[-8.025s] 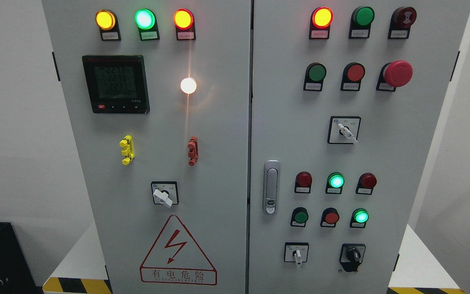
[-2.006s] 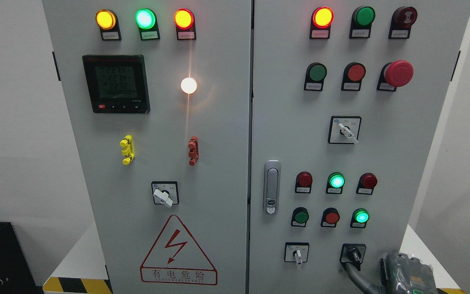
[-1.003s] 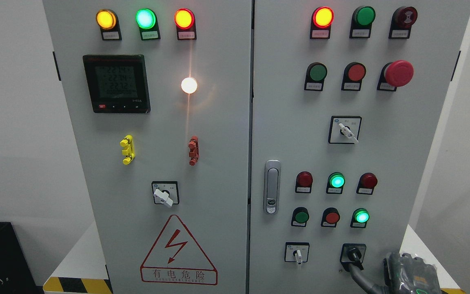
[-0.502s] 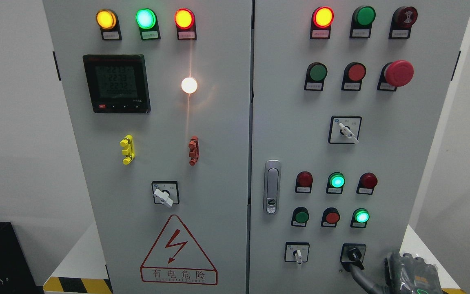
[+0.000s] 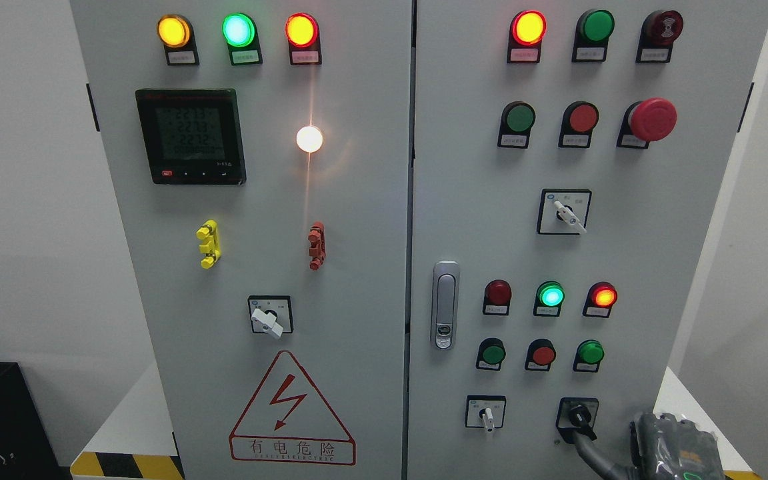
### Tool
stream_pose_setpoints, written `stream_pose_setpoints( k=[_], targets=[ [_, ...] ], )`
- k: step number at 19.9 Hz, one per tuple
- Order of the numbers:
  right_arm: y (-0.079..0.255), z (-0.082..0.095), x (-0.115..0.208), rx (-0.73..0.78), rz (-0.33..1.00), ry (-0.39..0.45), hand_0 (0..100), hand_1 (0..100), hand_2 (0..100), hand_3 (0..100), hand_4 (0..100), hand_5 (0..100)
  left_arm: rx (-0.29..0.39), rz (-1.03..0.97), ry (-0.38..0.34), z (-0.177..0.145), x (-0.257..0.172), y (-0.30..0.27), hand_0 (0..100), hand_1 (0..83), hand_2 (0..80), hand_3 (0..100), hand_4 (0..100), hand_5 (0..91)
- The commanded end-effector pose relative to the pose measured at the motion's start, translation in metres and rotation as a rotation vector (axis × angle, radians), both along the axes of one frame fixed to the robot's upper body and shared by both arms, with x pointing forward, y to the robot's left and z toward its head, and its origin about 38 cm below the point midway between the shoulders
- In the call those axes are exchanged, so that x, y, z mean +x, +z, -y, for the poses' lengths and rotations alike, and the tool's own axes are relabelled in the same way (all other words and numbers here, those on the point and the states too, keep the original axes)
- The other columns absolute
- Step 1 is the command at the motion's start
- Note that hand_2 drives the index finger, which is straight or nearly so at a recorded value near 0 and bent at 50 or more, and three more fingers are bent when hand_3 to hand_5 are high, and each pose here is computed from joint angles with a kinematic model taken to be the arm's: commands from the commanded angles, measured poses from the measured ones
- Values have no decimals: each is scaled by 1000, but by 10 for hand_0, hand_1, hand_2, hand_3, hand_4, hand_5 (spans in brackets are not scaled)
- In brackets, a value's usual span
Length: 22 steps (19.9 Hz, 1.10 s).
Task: Flip black knob to close circuit
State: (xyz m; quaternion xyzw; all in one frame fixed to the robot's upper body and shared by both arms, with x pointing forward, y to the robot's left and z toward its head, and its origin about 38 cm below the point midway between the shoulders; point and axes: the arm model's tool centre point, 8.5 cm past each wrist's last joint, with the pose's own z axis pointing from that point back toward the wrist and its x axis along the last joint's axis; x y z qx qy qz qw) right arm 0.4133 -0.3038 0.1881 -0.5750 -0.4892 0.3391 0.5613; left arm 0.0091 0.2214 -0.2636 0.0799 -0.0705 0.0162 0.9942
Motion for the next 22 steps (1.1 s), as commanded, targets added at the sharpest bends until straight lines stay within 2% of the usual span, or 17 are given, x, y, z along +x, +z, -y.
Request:
stream_pose_setpoints(
  k=[1,22],
  targets=[
    [2,1,-1,-1,6,-4,0,0,978,1000,1000,1000,-1,1,-1,0,0,0,120,556,0,0,0,0],
    [6,2,-2,6,17,-5,0,8,979,1000,1000,1000,-1,1,1,0,0,0,120,556,0,0,0,0]
  ],
)
